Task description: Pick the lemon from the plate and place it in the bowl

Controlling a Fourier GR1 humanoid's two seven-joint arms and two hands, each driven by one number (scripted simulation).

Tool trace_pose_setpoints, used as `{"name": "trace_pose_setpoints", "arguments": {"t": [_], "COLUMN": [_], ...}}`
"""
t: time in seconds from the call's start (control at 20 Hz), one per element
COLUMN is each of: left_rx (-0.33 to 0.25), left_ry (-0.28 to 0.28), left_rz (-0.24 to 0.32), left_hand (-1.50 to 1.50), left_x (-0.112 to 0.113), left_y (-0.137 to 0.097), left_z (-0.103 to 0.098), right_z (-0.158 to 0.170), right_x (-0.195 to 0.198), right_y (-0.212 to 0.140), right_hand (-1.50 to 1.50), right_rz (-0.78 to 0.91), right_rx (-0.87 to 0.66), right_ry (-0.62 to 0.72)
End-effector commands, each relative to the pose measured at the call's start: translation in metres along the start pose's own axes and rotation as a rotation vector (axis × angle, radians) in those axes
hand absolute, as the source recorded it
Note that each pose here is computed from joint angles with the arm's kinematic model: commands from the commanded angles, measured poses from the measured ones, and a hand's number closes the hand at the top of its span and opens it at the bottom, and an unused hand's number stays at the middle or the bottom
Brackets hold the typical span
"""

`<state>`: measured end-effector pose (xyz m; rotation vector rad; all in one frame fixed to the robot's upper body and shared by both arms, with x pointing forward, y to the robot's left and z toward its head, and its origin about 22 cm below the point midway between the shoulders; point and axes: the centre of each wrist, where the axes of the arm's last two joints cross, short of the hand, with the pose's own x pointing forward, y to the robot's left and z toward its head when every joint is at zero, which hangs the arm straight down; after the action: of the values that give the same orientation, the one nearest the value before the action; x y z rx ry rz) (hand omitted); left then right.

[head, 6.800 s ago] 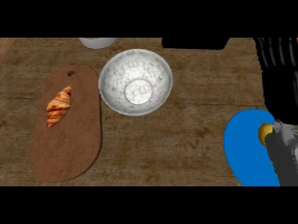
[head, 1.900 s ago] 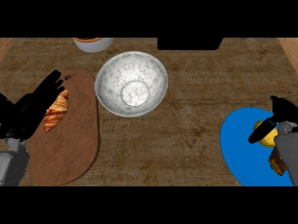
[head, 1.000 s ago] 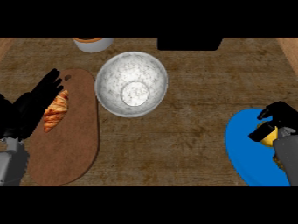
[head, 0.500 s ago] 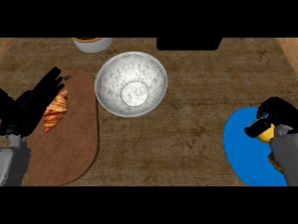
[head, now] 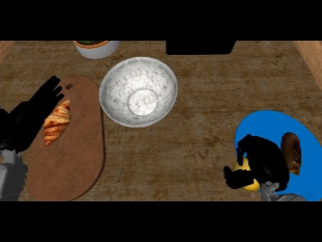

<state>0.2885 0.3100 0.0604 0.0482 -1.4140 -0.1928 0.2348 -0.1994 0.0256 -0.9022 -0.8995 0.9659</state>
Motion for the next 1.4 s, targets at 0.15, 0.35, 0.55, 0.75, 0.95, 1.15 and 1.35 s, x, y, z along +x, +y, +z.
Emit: {"name": "trace_pose_setpoints", "arguments": {"t": [0.15,0.35,0.55,0.75,0.95,1.15,1.35], "left_rx": [-0.017,-0.009,-0.015,-0.030,-0.022,-0.033,-0.040], "left_ry": [-0.003,-0.005,-0.004,-0.008,-0.012,0.012,-0.001], "left_rz": [-0.012,0.004,-0.004,-0.002,-0.003,-0.010,-0.008], "left_hand": [0.00,0.00,0.00,0.00,0.00,0.00,0.00], "left_x": [-0.002,0.001,-0.001,0.007,-0.008,0.003,-0.003], "left_y": [-0.011,-0.014,0.001,-0.010,-0.026,-0.024,-0.001], "left_z": [-0.001,-0.001,-0.007,-0.007,0.007,-0.007,-0.006], "right_z": [0.092,0.141,0.169,0.190,0.177,0.163,0.151], "right_x": [0.019,0.031,0.058,0.065,0.088,0.114,0.137], "right_y": [-0.049,-0.080,-0.101,-0.114,-0.123,-0.128,-0.140], "right_hand": [1.50,1.50,1.50,1.50,1.50,1.50,1.50], "right_rz": [0.004,0.015,0.046,0.049,0.065,-0.082,-0.139], "right_rx": [-0.112,-0.163,-0.247,-0.282,-0.305,-0.293,-0.294], "right_ry": [-0.129,-0.139,-0.158,-0.191,-0.227,-0.291,-0.303]}}
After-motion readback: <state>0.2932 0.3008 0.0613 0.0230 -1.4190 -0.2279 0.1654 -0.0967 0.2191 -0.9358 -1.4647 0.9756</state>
